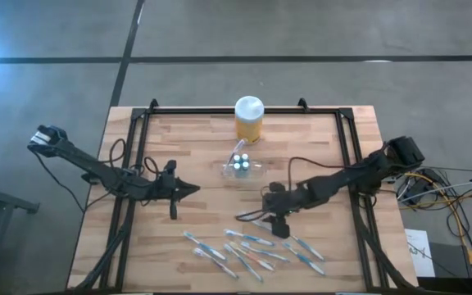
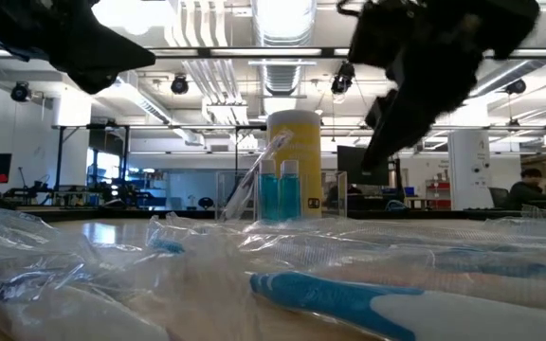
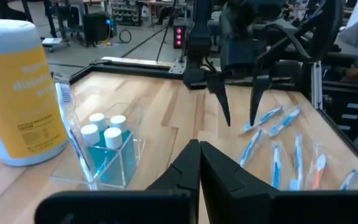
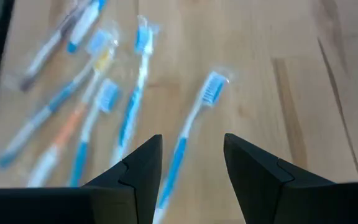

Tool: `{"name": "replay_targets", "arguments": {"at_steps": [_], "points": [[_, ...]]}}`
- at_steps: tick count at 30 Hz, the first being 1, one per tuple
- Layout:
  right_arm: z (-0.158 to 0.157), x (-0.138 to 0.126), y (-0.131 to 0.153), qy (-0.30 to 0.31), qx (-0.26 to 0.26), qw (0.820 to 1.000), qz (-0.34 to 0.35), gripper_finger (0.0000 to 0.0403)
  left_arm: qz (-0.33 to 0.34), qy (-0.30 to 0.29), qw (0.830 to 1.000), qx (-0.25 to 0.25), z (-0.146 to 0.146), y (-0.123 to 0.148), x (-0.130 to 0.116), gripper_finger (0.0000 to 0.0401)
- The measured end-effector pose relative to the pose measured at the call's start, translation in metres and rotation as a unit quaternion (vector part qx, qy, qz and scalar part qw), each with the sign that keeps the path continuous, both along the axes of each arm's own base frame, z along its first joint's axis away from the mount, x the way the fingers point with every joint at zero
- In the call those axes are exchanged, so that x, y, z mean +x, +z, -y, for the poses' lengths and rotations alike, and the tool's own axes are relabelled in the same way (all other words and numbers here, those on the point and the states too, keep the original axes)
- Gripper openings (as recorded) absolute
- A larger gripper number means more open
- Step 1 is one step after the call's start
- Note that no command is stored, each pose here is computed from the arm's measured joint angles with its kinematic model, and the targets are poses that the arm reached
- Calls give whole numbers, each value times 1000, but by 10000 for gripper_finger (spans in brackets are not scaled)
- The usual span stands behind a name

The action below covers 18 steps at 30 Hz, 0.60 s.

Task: Pick & Place toothbrushing station
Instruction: Put the blue toothbrush into the transparent organizer

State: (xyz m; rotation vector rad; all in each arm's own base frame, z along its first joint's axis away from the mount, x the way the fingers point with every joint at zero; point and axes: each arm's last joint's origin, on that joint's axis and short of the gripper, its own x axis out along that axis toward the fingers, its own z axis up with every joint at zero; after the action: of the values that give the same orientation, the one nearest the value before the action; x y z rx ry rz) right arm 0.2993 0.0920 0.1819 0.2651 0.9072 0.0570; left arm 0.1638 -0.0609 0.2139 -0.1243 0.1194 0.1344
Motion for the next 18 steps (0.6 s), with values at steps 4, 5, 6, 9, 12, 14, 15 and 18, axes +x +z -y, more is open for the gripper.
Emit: {"name": "replay_targets", "arguments": {"at_steps": [4, 5, 6, 9, 12, 14, 15, 18], "points": [[-4, 11, 19, -31, -3, 999, -14, 166, 1, 1, 1000, -7, 0, 0, 0, 9], [-5, 14, 22, -38, -15, 999, -10, 166, 1, 1, 1000, -9, 0, 0, 0, 9], [-7, 17, 25, -45, -24, 999, -8, 166, 2, 1, 1000, -12, 0, 1, 0, 9], [-9, 22, 27, -59, -35, 997, -36, 166, 3, 3, 1000, -22, 0, 0, 0, 9], [-12, 29, 22, -52, -42, 995, -68, 166, 3, 1, 1000, -24, 0, 0, 0, 9], [-16, 34, 16, -42, -52, 995, -78, 166, 3, 1, 1000, -23, 0, 0, 0, 9], [-17, 37, 12, -38, -56, 994, -84, 166, 3, 1, 1000, -23, 0, 0, 0, 9], [-20, 44, -2, -34, -61, 992, -104, 166, 3, 0, 1000, -23, 0, 0, 0, 9]]}}
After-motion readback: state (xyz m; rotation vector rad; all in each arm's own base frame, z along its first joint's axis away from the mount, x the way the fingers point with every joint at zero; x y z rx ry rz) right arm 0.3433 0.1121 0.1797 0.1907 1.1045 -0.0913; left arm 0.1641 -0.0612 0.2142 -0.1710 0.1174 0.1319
